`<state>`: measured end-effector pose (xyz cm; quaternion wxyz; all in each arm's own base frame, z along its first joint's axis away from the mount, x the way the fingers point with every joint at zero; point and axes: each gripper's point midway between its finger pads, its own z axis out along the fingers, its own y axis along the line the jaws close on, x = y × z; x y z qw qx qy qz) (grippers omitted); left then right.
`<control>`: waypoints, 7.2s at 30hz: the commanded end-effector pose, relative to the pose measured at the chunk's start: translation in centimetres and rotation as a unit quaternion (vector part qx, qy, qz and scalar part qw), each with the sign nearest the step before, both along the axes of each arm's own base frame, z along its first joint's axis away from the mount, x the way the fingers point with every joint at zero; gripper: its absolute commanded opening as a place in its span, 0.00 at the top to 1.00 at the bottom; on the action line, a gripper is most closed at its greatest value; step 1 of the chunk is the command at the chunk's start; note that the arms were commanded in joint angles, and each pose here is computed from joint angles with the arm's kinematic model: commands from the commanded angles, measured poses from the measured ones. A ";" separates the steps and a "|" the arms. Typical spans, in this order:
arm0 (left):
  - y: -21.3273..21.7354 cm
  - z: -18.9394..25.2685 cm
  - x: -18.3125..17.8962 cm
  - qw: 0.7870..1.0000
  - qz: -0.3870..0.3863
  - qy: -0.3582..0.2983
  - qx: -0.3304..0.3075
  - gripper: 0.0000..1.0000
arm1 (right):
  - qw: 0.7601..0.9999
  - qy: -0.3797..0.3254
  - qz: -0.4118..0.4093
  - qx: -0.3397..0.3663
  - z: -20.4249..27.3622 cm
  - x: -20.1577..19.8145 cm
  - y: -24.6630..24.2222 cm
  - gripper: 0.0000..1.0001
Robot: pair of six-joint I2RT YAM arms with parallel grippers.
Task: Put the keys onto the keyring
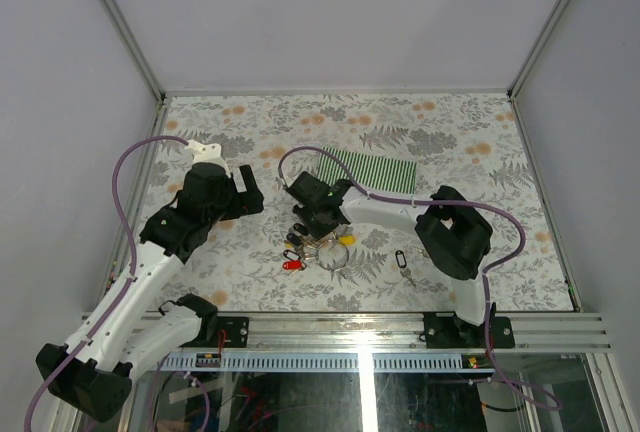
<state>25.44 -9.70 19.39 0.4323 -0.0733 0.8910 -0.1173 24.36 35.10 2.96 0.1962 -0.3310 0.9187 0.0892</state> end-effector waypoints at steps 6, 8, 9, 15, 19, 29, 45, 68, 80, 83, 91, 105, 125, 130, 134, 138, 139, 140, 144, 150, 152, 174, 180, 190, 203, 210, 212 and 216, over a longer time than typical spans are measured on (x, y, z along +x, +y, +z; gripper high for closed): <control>-0.2 0.4 0.6 1.000 -0.007 -0.016 -0.002 0.06 | 1.000 0.004 0.005 0.005 -0.3 0.4 0.9 0.69; -0.2 0.4 0.6 1.000 -0.008 -0.016 -0.003 0.06 | 1.000 0.004 0.004 0.003 -0.5 0.5 0.8 0.69; -0.2 0.4 0.6 1.000 -0.008 -0.016 -0.003 0.06 | 1.000 0.005 0.004 0.001 -0.6 0.4 0.8 0.69; -0.3 0.4 0.6 1.000 -0.008 -0.016 -0.003 0.06 | 1.000 0.006 0.003 -0.003 -1.1 0.4 0.8 0.70; -0.3 0.3 0.6 1.000 -0.009 -0.015 -0.003 0.06 | 1.000 0.006 0.002 -0.005 -1.3 0.5 0.6 0.72; -0.2 0.4 0.6 1.000 -0.008 -0.016 -0.003 0.06 | 1.000 0.006 0.003 -0.004 -1.8 0.5 0.7 0.76; 0.5 1.0 0.5 0.999 0.011 -0.030 0.000 0.00 | 0.998 -0.047 0.005 0.032 1.4 1.6 1.0 1.00; -2.4 12.1 1.7 0.976 -0.049 -0.192 -0.093 0.00 | 0.921 -0.248 0.063 0.294 20.7 0.7 1.1 1.00; -7.6 20.2 0.4 0.922 -0.190 -0.288 -0.173 0.05 | 0.841 -0.299 -0.040 0.448 33.2 -0.3 -2.1 1.00; -9.2 21.1 -0.3 0.913 -0.209 -0.300 -0.182 0.09 | 0.823 -0.291 -0.092 0.479 35.0 -0.1 -3.1 1.00; -14.7 22.1 -3.5 0.896 -0.256 -0.323 -0.164 0.19 | 0.762 -0.292 -0.120 0.565 39.0 -1.0 -4.4 1.00; -18.5 22.1 -3.6 0.896 -0.248 -0.353 -0.105 0.42 | 0.715 -0.277 -0.138 0.627 42.2 -2.3 -6.0 1.00; -18.9 22.8 -2.9 0.894 -0.228 -0.373 -0.102 0.67 | 0.705 -0.255 -0.133 0.648 42.4 -3.3 -6.3 1.00; -19.2 22.4 -2.9 0.894 -0.232 -0.369 -0.099 0.63 | 0.704 -0.251 -0.129 0.652 42.4 -3.5 -6.2 1.00; -19.3 22.4 -2.8 0.895 -0.231 -0.369 -0.100 0.69 | 0.704 -0.248 -0.126 0.653 42.3 -3.6 -6.1 1.00; -19.0 22.7 -2.6 0.898 -0.217 -0.367 -0.106 0.93 | 0.704 -0.248 -0.121 0.654 42.3 -3.8 -6.1 1.00; -18.8 22.8 -2.4 0.900 -0.209 -0.366 -0.109 0.99 | 0.703 -0.250 -0.118 0.656 42.4 -3.9 -6.2 1.00; -18.7 23.0 -2.5 0.900 -0.207 -0.367 -0.111 1.00 | 0.701 -0.251 -0.114 0.657 42.5 -4.1 -6.3 1.00; -18.0 23.4 -2.7 0.892 -0.202 -0.386 -0.119 1.00 | 0.698 -0.267 -0.087 0.658 43.3 -4.9 -6.5 0.85; -17.3 23.0 -3.5 0.870 -0.239 -0.427 -0.064 1.00 | 0.694 -0.310 -0.071 0.646 44.5 -5.7 -8.6 0.56; -17.2 22.9 -3.8 0.858 -0.256 -0.443 -0.041 1.00 | 0.698 -0.320 -0.072 0.636 44.5 -5.8 -9.1 0.55; -19.1 20.7 -7.6 0.723 -0.432 -0.531 0.099 1.00 | 0.815 -0.273 0.019 0.511 41.0 -7.0 -6.8 0.49; -19.3 20.5 -7.6 0.722 -0.435 -0.530 0.098 1.00 | 0.834 -0.245 0.027 0.494 40.0 -7.1 -5.9 0.55; -19.2 20.7 -7.8 0.720 -0.437 -0.532 0.094 1.00 | 0.843 -0.228 0.035 0.485 39.2 -7.1 -5.1 0.65; -19.3 20.5 -8.1 0.718 -0.444 -0.528 0.092 1.00 | 0.835 -0.222 0.039 0.501 39.6 -7.3 -4.5 0.83; -19.0 20.7 -8.0 0.724 -0.437 -0.526 0.088 1.00 | 0.836 -0.219 0.043 0.502 39.5 -7.4 -4.4 0.99; -19.0 20.8 -7.9 0.725 -0.435 -0.526 0.087 0.99 | 0.836 -0.218 0.044 0.501 39.4 -7.5 -4.5 0.82; -19.0 20.9 -7.8 0.727 -0.432 -0.527 0.087 0.99 | 0.836 -0.219 0.042 0.501 39.3 -7.5 -4.6 0.75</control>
